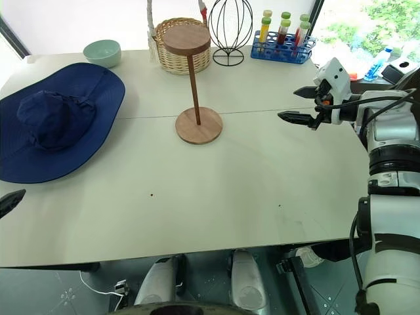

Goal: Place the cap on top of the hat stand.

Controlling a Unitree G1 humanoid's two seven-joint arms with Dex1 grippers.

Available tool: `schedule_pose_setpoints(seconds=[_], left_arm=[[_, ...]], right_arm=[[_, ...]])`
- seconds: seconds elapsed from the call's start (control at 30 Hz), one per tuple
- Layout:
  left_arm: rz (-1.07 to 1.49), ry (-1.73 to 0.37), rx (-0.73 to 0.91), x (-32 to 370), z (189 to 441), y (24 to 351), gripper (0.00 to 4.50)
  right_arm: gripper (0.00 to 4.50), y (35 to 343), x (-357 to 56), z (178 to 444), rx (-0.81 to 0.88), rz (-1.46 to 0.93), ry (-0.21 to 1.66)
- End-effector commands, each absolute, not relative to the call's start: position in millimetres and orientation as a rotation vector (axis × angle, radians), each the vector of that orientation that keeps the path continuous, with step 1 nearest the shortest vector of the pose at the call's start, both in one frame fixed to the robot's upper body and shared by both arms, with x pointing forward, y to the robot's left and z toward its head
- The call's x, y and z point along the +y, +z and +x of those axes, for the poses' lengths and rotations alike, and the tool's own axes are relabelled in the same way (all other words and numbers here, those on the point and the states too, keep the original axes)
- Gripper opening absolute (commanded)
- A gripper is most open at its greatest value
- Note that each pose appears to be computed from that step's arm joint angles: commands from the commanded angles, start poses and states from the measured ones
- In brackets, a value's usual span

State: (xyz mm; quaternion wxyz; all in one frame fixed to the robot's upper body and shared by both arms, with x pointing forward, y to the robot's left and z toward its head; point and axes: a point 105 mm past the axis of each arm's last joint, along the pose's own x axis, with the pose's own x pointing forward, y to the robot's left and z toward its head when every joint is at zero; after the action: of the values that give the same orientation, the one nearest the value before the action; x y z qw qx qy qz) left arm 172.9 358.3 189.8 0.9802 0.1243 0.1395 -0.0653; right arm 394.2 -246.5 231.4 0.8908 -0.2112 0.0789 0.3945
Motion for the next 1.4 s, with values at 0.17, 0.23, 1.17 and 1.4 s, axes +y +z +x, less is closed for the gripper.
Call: schedule_pose_setpoints(seconds=[0.17, 0.23, 1.17, 1.4], left_arm=[[0.304, -0.12, 0.258, 363.4, 168.6, 203.8, 4.5], [0.301, -0.124, 0.258, 363.2, 168.8, 203.8, 4.5], [1.102, 0.03, 0.257, 338.3, 254.7, 174.7, 4.5], [1.188, 0.027, 0.286, 336.4, 292.4, 139.3, 4.5]], right_arm=[[4.46, 254.7, -246.0, 388.1, 0.095, -0.464, 0.85], [4.46, 253.5, -245.0, 386.1, 0.104, -0.452, 0.868], [4.46, 310.6, -112.2, 243.9, 0.011, -0.24, 1.498], [4.46, 318.3, -107.8, 250.1, -0.03, -0.21, 1.443]])
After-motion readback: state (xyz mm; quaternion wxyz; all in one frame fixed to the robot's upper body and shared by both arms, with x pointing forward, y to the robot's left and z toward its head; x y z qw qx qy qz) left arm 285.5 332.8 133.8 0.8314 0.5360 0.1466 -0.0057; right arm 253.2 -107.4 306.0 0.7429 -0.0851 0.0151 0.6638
